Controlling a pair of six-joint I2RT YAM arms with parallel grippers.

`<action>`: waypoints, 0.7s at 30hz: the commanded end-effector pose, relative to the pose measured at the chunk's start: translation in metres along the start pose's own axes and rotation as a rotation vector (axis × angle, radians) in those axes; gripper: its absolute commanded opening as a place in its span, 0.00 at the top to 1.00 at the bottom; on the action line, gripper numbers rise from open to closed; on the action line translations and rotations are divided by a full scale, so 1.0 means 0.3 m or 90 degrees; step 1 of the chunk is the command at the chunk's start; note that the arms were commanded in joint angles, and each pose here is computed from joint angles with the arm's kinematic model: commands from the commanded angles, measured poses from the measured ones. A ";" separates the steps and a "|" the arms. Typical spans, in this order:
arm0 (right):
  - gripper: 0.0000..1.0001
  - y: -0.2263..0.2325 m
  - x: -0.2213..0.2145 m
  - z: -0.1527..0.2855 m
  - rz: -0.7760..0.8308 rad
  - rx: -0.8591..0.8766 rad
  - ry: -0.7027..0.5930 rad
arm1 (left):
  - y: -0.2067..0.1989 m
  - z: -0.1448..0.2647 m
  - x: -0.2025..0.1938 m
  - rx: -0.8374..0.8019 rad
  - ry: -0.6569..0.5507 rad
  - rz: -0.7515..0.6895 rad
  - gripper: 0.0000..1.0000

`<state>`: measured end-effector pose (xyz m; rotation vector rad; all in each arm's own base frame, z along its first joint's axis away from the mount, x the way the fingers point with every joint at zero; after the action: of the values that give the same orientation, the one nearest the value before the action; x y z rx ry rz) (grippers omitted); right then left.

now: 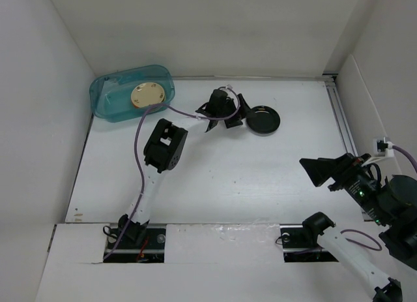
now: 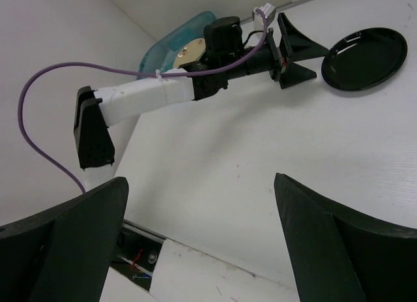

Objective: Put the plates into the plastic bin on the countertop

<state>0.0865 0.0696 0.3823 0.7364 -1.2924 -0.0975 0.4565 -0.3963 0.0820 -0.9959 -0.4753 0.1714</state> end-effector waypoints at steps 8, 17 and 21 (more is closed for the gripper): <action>0.01 -0.006 0.023 0.042 0.007 -0.012 -0.022 | 0.019 -0.105 0.004 0.049 0.011 0.045 0.58; 0.01 -0.007 0.023 0.042 0.013 -0.012 -0.022 | -0.112 -0.103 0.063 -0.003 0.018 0.009 1.00; 0.01 0.008 0.028 0.015 0.013 0.001 -0.019 | -0.399 0.115 0.233 -0.080 -0.073 -0.057 1.00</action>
<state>0.0831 0.0654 0.3752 0.7055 -1.2745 -0.1005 0.4852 -0.4201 0.0696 -0.9421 -0.4155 0.2077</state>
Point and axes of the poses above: each gripper's point midway between its finger pads, its own z axis back along the fingers, its own y axis along the line the jaws close on, x = y × z, the point moved 4 cm from there along z, back along the fingers, and after that the axes turned 4 degrees about z, right-handed, at the moved point
